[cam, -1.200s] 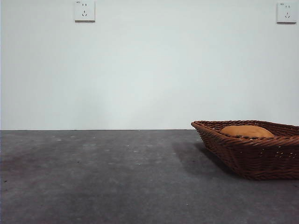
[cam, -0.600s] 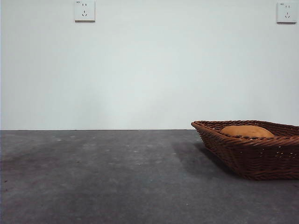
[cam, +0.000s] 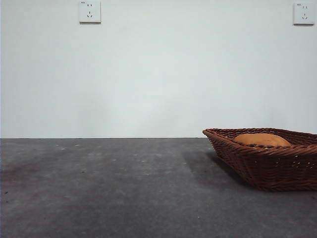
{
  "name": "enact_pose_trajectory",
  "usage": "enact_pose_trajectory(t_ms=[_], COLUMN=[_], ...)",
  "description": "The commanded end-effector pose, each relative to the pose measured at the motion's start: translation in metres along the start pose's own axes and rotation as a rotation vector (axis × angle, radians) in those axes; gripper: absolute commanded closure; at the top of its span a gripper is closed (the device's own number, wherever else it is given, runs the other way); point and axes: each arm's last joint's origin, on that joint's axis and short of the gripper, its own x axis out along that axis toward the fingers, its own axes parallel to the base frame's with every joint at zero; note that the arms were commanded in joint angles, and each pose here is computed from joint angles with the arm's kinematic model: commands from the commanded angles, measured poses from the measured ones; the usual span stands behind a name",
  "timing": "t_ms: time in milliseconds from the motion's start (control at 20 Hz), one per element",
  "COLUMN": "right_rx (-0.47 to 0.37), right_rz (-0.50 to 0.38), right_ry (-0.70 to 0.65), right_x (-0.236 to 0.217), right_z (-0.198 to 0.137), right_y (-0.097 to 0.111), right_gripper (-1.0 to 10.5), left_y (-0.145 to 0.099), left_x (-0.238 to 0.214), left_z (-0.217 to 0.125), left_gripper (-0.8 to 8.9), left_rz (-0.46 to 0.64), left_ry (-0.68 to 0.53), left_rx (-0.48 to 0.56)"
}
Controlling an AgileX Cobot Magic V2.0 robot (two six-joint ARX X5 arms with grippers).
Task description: Help me put the vegetables on the table into the basket
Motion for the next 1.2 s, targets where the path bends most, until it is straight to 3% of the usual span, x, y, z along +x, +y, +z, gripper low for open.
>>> enact_pose_trajectory(t_ms=[50, 350, 600, 950, 1200], right_rx=[0.006, 0.007, 0.007, 0.007, 0.007], right_rz=[0.005, 0.005, 0.005, 0.005, 0.005], right_ry=[0.022, 0.023, 0.023, 0.023, 0.023], right_x=[0.001, 0.002, 0.002, 0.002, 0.002], right_z=[-0.001, -0.001, -0.001, -0.001, -0.001], right_y=[0.0, -0.001, -0.001, -0.001, -0.001], right_gripper=[9.5, 9.5, 9.5, 9.5, 9.5], left_y=[-0.008, -0.043, -0.065, -0.081, -0.085], left_x=[0.005, 0.009, 0.006, 0.0, -0.003], left_z=[-0.038, -0.163, -0.236, -0.292, -0.307], left_gripper=[8.18, 8.18, 8.17, 8.17, 8.17], left_rz=[0.056, 0.053, 0.071, 0.132, 0.131], left_ry=[-0.043, -0.014, 0.086, 0.151, 0.309], left_rx=[0.036, -0.037, -0.127, -0.242, -0.272])
